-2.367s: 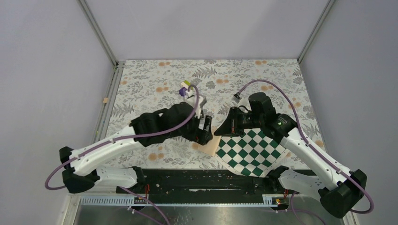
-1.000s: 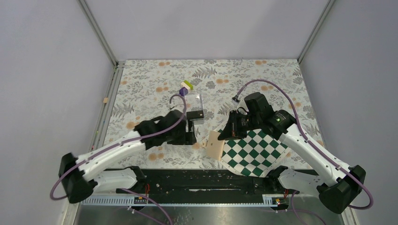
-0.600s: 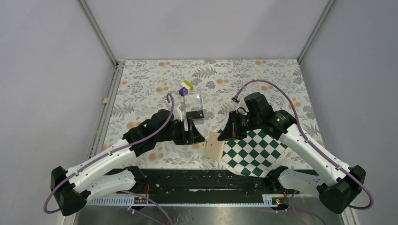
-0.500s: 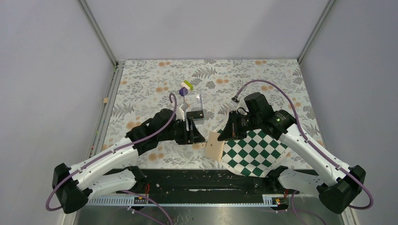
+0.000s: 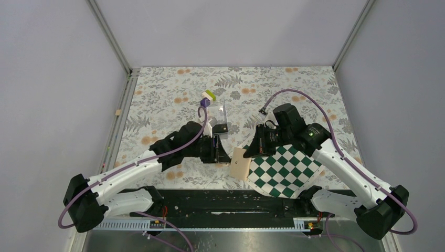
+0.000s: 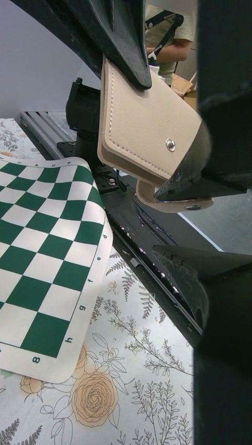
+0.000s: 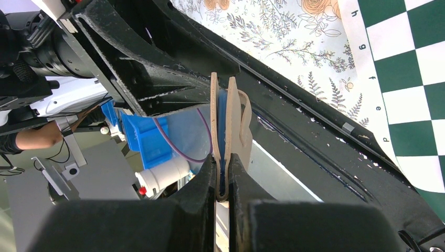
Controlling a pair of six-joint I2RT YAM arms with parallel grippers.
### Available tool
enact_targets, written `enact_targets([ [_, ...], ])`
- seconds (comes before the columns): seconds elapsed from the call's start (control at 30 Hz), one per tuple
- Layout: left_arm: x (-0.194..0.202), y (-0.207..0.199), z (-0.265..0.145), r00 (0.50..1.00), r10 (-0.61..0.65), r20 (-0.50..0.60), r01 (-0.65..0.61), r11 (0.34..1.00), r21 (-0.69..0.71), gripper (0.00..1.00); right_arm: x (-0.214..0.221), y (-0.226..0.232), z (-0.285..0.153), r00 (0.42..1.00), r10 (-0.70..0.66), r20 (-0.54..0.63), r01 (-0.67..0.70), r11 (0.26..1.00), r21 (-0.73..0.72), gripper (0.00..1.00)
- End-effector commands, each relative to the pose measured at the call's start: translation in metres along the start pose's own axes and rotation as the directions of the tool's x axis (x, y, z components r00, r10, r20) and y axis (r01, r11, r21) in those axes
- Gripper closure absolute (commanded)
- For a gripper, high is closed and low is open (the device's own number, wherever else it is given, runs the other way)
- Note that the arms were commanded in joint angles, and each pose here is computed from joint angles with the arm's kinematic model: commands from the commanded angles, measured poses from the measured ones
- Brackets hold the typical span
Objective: Put the credit cards into the card holder
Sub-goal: Open the card holder.
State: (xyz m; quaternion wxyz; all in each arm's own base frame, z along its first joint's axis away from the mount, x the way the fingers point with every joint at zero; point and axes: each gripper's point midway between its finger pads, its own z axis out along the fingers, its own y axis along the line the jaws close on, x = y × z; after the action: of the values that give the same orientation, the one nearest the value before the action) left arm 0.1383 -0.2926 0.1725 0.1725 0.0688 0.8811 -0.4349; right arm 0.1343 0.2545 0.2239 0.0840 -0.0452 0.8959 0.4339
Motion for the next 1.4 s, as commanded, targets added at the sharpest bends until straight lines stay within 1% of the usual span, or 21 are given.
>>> enact_targets([
  [0.0, 0.000, -0.011, 0.002, 0.999, 0.032, -0.005, -0.031, 0.997, 0.073, 0.72, 0.003, 0.012, -0.005, 1.000, -0.022, -0.008, 0.022, 0.999, -0.044, 1.00],
  [0.07, 0.001, -0.013, 0.002, 0.999, 0.033, -0.006, -0.032, 0.996, 0.087, 0.88, 0.003, 0.011, -0.005, 1.000, -0.023, -0.002, 0.023, 0.999, -0.040, 1.00],
  [0.13, 0.000, -0.015, 0.000, 0.999, 0.033, 0.004, -0.034, 0.994, 0.101, 0.99, 0.002, 0.010, -0.005, 1.000, -0.023, 0.007, 0.023, 0.999, -0.033, 1.00],
  [0.3, -0.001, -0.020, -0.005, 0.999, 0.039, 0.020, -0.041, 0.992, 0.121, 1.00, 0.000, 0.008, -0.004, 1.000, -0.018, 0.012, 0.019, 1.000, -0.024, 1.00],
  [0.33, -0.001, -0.020, -0.005, 0.999, 0.038, 0.020, -0.040, 0.992, 0.121, 0.98, 0.000, 0.008, -0.003, 1.000, -0.019, 0.011, 0.019, 0.999, -0.028, 1.00],
  [0.4, 0.001, -0.019, -0.005, 0.999, 0.032, 0.014, -0.033, 0.993, 0.117, 0.72, 0.000, 0.011, -0.003, 1.000, -0.020, 0.011, 0.021, 0.999, -0.038, 1.00],
  [0.43, 0.002, -0.018, -0.005, 1.000, 0.030, 0.010, -0.031, 0.993, 0.118, 0.67, 0.000, 0.011, -0.004, 1.000, -0.021, 0.011, 0.022, 0.999, -0.041, 1.00],
  [0.5, 0.003, -0.016, -0.002, 1.000, 0.024, 0.002, -0.024, 0.993, 0.115, 0.64, -0.001, 0.012, -0.003, 1.000, -0.022, 0.011, 0.022, 0.999, -0.041, 1.00],
  [0.57, 0.004, -0.015, -0.001, 1.000, 0.019, 0.001, -0.019, 0.993, 0.117, 0.65, -0.001, 0.012, -0.003, 1.000, -0.020, 0.007, 0.020, 0.999, -0.043, 1.00],
  [0.77, 0.003, -0.017, 0.000, 1.000, 0.021, 0.004, -0.022, 0.992, 0.127, 0.81, 0.001, 0.008, -0.002, 1.000, -0.018, 0.008, 0.018, 0.999, -0.036, 1.00],
  [0.8, 0.003, -0.018, 0.000, 1.000, 0.021, 0.002, -0.022, 0.992, 0.127, 0.85, 0.000, 0.008, -0.002, 1.000, -0.016, 0.010, 0.017, 0.999, -0.035, 1.00],
  [0.87, 0.003, -0.018, -0.001, 1.000, 0.022, 0.003, -0.022, 0.992, 0.125, 0.99, 0.000, 0.008, -0.002, 1.000, -0.019, 0.012, 0.019, 0.999, -0.035, 1.00],
  [0.9, 0.002, -0.016, -0.002, 1.000, 0.023, 0.006, -0.024, 0.993, 0.115, 1.00, 0.000, 0.008, -0.002, 1.000, -0.023, 0.011, 0.023, 0.999, -0.034, 1.00],
  [0.93, 0.001, -0.015, -0.005, 0.999, 0.030, 0.013, -0.032, 0.994, 0.101, 1.00, 0.000, 0.008, -0.001, 1.000, -0.029, 0.011, 0.029, 0.999, -0.033, 0.98],
  [0.97, 0.000, -0.013, -0.009, 0.999, 0.048, 0.024, -0.049, 0.996, 0.074, 1.00, 0.000, 0.008, -0.002, 0.999, -0.042, 0.014, 0.042, 0.998, -0.035, 0.81],
  [1.07, -0.015, -0.001, -0.033, 0.986, 0.147, 0.073, -0.141, 0.987, -0.075, 1.00, -0.002, 0.008, -0.007, 0.993, -0.108, 0.041, 0.110, 0.993, -0.033, 0.41],
  [1.13, -0.026, -0.004, -0.057, 0.966, 0.241, 0.093, -0.227, 0.963, -0.146, 1.00, -0.006, 0.007, -0.013, 0.983, -0.167, 0.083, 0.169, 0.986, -0.017, 0.16],
  [1.17, -0.032, -0.007, -0.068, 0.953, 0.286, 0.099, -0.267, 0.948, -0.172, 1.00, -0.008, 0.008, -0.016, 0.975, -0.194, 0.106, 0.196, 0.981, -0.007, 0.05],
  [1.2, -0.036, -0.012, -0.079, 0.934, 0.342, 0.100, -0.321, 0.929, -0.182, 1.00, -0.011, 0.008, -0.020, 0.966, -0.224, 0.130, 0.226, 0.974, -0.001, 0.01],
  [1.3, -0.044, -0.035, -0.108, 0.856, 0.502, 0.123, -0.484, 0.862, -0.153, 1.00, -0.017, 0.018, -0.030, 0.920, -0.334, 0.207, 0.345, 0.938, -0.020, 0.01],
  [1.37, -0.046, -0.046, -0.124, 0.795, 0.591, 0.138, -0.577, 0.806, -0.132, 1.00, -0.021, 0.024, -0.036, 0.883, -0.390, 0.261, 0.410, 0.912, -0.025, 0.01],
])
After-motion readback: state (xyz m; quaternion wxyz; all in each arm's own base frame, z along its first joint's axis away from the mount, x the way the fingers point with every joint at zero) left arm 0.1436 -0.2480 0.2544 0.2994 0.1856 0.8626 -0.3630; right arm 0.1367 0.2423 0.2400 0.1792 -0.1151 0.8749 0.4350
